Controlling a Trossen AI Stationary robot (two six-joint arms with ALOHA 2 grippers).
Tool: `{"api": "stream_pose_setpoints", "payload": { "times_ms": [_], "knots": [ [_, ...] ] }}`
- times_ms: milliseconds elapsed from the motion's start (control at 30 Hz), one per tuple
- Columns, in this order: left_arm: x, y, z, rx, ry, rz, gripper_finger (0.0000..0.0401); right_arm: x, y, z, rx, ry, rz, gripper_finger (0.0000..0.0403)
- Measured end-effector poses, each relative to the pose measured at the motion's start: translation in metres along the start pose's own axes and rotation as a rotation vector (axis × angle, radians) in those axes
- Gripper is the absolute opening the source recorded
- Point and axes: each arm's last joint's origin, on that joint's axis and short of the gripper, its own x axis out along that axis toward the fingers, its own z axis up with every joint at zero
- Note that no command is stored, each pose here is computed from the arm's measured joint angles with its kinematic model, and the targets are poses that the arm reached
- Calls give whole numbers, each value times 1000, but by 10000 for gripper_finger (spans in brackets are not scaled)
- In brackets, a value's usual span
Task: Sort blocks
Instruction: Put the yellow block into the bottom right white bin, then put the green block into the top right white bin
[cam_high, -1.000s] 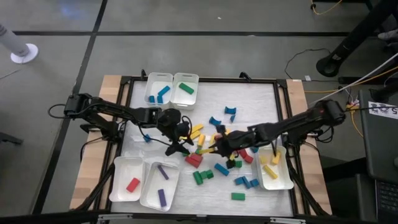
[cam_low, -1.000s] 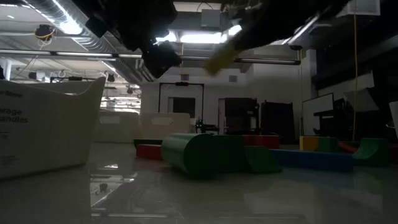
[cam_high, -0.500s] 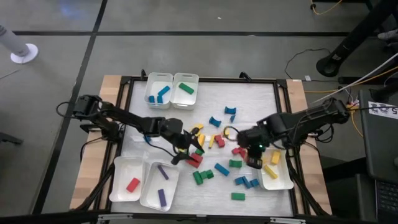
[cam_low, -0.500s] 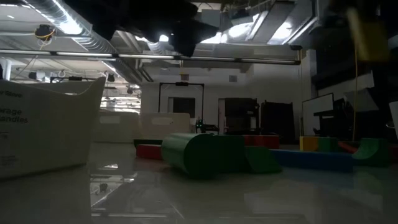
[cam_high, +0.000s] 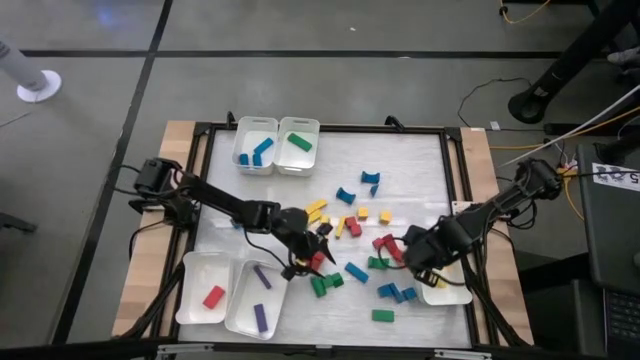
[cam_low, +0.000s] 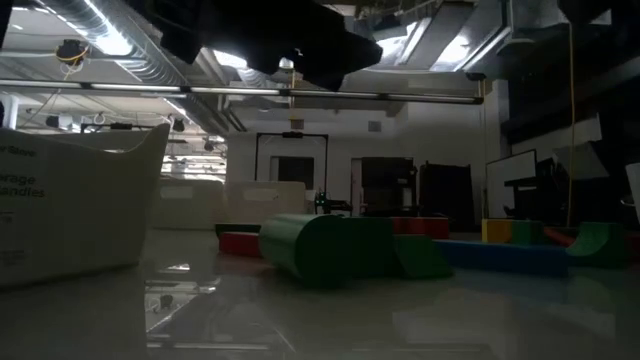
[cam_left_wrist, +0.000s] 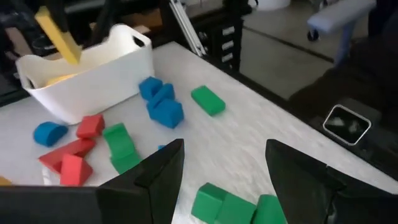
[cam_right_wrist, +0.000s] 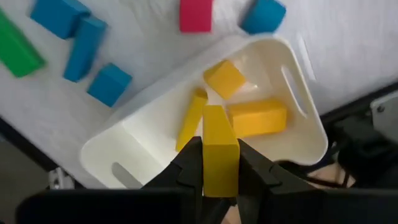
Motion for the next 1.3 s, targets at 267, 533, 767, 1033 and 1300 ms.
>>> {"api": "stream_pose_setpoints", "payload": {
  "times_ms": [267, 533, 767, 1033, 1300],
  "knots": [
    [10, -14, 10, 62, 254, -39, 213, 21, 0, -9, 140, 21, -60, 117],
    [18, -32, 10, 114, 310, -17, 213, 24, -1, -8, 149, 12, -67, 189],
    [43, -41, -10, 114, 418, -47, 213, 25, 2, -6, 145, 0, -36, 210],
    [52, -40, -9, 98, 484, -68, 213, 25, 8, -4, 137, -24, 24, 211],
    [49, -39, -18, 39, 561, -73, 213, 24, 12, -2, 131, -41, 64, 211]
  ]
}}
